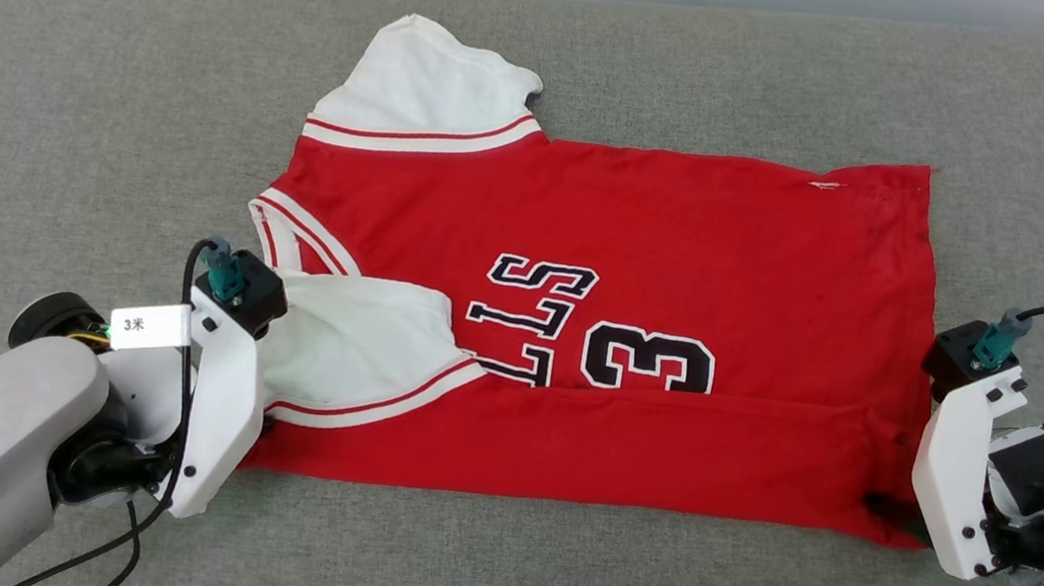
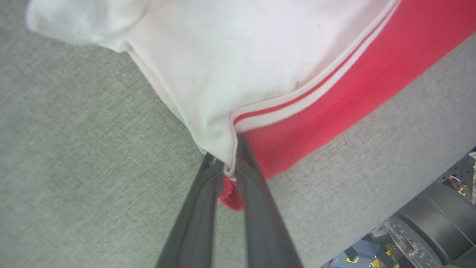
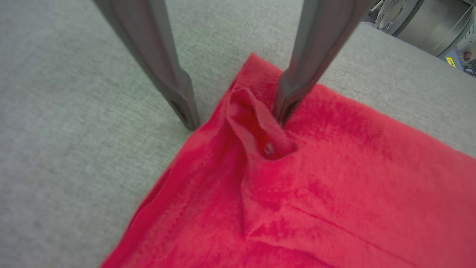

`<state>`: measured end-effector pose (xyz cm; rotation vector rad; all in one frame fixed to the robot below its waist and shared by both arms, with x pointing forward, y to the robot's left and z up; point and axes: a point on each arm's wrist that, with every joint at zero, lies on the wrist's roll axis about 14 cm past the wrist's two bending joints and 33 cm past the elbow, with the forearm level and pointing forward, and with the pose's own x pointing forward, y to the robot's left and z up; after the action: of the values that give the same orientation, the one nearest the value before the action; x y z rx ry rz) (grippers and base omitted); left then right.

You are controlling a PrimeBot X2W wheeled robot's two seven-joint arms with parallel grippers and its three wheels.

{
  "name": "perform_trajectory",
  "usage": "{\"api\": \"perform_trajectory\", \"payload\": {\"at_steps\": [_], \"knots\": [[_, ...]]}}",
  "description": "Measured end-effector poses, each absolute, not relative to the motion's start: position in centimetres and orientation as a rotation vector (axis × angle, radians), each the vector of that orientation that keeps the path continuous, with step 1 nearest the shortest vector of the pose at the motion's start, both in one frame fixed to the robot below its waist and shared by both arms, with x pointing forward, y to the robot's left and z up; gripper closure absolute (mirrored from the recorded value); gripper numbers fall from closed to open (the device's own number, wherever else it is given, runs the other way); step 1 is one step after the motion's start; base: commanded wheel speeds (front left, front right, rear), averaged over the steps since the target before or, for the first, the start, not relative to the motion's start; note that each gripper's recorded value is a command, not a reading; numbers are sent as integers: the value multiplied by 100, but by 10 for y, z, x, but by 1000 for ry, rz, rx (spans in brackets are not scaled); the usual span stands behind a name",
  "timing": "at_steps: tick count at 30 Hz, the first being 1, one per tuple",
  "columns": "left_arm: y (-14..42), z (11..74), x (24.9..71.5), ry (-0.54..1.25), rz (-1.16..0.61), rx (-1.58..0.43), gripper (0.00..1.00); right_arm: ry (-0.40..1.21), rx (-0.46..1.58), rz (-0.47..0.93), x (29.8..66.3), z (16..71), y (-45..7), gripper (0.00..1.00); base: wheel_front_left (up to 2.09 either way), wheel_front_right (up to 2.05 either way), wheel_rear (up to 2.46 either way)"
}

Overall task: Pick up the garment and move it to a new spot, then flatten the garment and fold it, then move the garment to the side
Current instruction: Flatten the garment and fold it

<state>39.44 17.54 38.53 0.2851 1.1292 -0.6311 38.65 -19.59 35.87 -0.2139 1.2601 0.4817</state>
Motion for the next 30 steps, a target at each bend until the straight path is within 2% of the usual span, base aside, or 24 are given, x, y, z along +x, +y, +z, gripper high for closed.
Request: {"api": "perform_trajectory", "payload": {"at_steps": [3,4,6,10,17,25,30], "knots": [[175,385,395,1124,-633,285,100,1233,-198,482,388,358,-194,0,0,0,0],[175,386,395,1122,-633,286,100,1212,-194,483,389,359,-193,51,0,0,0],[173,387,393,1115,-636,282,100,1170,-186,487,391,363,-191,100,0,0,0],[173,395,389,1090,-635,277,100,1068,-193,526,395,383,-180,100,0,0,0],[176,410,363,1066,-655,287,100,952,-238,524,388,426,-199,100,0,0,0],[170,410,322,1088,-687,257,100,985,-240,517,355,431,-220,100,0,0,0],[167,397,307,1135,-693,230,100,1085,-210,503,331,407,-226,100,0,0,0]]}}
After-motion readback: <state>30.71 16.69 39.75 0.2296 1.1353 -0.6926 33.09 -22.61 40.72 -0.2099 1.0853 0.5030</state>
